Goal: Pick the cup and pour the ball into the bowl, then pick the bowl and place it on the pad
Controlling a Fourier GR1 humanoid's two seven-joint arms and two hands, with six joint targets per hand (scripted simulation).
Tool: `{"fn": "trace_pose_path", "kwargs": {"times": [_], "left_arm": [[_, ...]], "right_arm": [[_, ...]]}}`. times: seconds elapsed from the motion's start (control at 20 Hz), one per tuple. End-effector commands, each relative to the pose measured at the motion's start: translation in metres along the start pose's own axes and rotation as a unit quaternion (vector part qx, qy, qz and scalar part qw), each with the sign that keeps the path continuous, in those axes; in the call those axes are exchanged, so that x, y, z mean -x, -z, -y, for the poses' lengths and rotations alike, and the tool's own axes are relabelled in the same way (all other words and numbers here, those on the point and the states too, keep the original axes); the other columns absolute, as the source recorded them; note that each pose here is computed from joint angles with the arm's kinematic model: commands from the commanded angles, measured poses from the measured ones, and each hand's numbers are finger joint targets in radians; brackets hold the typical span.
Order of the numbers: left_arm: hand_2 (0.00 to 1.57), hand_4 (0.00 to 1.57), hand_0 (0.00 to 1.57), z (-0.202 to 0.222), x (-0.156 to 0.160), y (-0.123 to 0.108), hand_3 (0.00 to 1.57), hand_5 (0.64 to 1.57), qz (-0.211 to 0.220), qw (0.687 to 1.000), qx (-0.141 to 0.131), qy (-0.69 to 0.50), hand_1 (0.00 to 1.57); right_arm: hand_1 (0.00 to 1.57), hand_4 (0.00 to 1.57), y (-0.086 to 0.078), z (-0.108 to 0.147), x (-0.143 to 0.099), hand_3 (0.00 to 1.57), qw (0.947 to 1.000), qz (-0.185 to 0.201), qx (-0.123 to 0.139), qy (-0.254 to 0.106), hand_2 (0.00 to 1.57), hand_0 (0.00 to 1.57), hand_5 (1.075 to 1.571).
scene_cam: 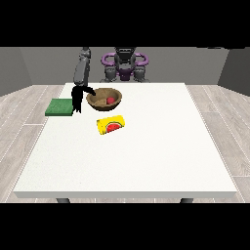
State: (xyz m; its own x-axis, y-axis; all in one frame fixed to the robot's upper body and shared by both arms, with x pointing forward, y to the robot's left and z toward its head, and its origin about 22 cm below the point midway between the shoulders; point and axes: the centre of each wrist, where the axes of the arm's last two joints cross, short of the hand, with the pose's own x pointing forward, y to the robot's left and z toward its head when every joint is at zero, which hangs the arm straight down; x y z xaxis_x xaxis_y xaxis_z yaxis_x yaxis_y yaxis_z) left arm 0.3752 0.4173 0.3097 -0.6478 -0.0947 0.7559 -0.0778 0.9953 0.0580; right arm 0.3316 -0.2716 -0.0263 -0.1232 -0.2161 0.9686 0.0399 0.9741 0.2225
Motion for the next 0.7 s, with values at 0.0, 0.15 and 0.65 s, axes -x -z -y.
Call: {"fn": "trace_pose_path", "kwargs": {"times": [0.0,0.15,0.65], "left_arm": [[0.0,0.0,0.0,0.016,-0.018,0.012,0.0,1.534,0.016,1.0,0.009,-0.007,0.0],[0.0,0.0,0.0,-0.002,-0.036,0.016,0.0,1.531,0.033,0.999,0.005,-0.001,0.0],[0.0,0.0,0.0,0.01,-0.028,0.019,0.0,1.542,0.005,1.0,0.023,-0.014,0.0]], "right_arm": [[0.0,0.38,0.014,-0.002,0.011,0.0,0.9999,0.002,0.013,0.01,0.0,0.0,1.571],[0.0,0.34,0.019,-0.013,0.008,0.0,0.9999,0.007,0.014,-0.002,0.0,0.0,1.569],[0.0,0.43,0.012,-0.055,0.024,0.0,0.9996,-0.018,0.016,-0.011,0.0,0.0,1.57]]}}
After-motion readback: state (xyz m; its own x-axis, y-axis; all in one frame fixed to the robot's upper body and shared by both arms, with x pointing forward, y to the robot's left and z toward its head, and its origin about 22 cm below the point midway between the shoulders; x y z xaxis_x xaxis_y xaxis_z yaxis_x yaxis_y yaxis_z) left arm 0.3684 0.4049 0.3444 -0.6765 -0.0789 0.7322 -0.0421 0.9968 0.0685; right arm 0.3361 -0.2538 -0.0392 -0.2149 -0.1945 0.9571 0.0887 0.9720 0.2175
